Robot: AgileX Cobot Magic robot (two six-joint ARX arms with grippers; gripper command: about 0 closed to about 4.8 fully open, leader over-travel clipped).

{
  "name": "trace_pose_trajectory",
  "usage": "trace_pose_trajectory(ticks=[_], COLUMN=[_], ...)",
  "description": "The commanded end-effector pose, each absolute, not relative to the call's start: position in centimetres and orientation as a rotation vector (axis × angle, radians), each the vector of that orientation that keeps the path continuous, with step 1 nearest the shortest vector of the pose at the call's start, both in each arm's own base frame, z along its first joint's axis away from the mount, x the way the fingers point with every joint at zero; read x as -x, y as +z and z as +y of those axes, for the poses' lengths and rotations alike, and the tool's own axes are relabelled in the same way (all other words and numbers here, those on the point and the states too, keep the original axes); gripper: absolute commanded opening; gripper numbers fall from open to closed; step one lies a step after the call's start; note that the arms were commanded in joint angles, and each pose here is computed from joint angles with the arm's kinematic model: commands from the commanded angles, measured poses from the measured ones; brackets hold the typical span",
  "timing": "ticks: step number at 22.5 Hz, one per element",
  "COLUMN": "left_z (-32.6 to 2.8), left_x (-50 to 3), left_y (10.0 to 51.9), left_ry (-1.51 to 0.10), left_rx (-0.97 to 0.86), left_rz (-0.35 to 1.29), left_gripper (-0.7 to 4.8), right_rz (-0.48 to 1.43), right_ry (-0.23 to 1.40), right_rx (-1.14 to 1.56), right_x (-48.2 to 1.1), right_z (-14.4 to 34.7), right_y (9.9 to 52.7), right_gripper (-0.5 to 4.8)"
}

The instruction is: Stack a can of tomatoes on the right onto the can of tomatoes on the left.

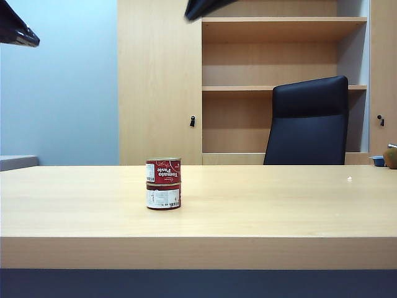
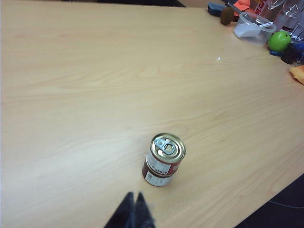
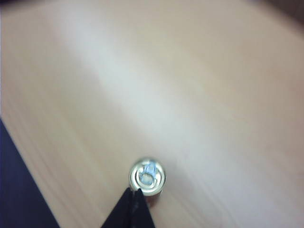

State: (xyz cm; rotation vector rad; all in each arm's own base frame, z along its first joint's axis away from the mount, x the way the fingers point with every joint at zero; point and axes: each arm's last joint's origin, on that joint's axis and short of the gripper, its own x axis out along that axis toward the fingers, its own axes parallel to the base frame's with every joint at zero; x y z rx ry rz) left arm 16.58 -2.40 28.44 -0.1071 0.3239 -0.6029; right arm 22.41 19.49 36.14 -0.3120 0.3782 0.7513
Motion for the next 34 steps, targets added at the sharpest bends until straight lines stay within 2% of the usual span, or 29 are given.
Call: trace_pose_trajectory(ticks=[1,4,11,18,22,24,25,30,34], left_z=[-2.4,-2.2,-1.8,-1.2,-0.9,-0.7,-0.7,-0.7,-0.7], left_x=[-15.9,-15.3,-13.1,-10.0,-8.9,-8.6,-8.4,-8.8,-9.3], left_y=[29.1,29.4,29.7,29.2,28.2,27.5,27.0,22.2,18.7], left_ry=[-0.609,-0.569,-0.436,-0.287,-0.202,-0.155,-0.139,-0.126,-0.125], left_rx=[0.059,0.049,0.024,0.002,0.0,0.004,0.007,0.011,0.013], left_rz=[0.258,0.23,0.141,0.018,-0.026,-0.028,-0.031,0.044,0.125], left_gripper=[-0.05,-0.05,-0.05,-0.05,-0.05,-0.05,-0.05,-0.05,-0.05], right_rz=[0.105,-0.076,-0.307,-0.407,-0.41,-0.402,-0.392,-0.103,-0.048], right_ry=[0.655,0.511,0.402,0.269,0.282,0.309,0.346,0.575,0.676], right_rx=[0.115,-0.051,-0.189,-0.293,-0.293,-0.28,-0.263,-0.086,-0.057], right_x=[-18.4,-14.6,-8.6,-3.6,-2.4,-2.4,-2.5,-3.0,-3.6], right_z=[15.8,11.9,6.3,1.5,0.4,0.6,0.8,2.1,2.9], right_y=[35.7,34.1,33.0,32.8,32.2,32.1,32.0,29.0,27.4], right_gripper=[-0.07,-0.07,-0.07,-0.05,0.03,0.47,0.54,0.53,0.53])
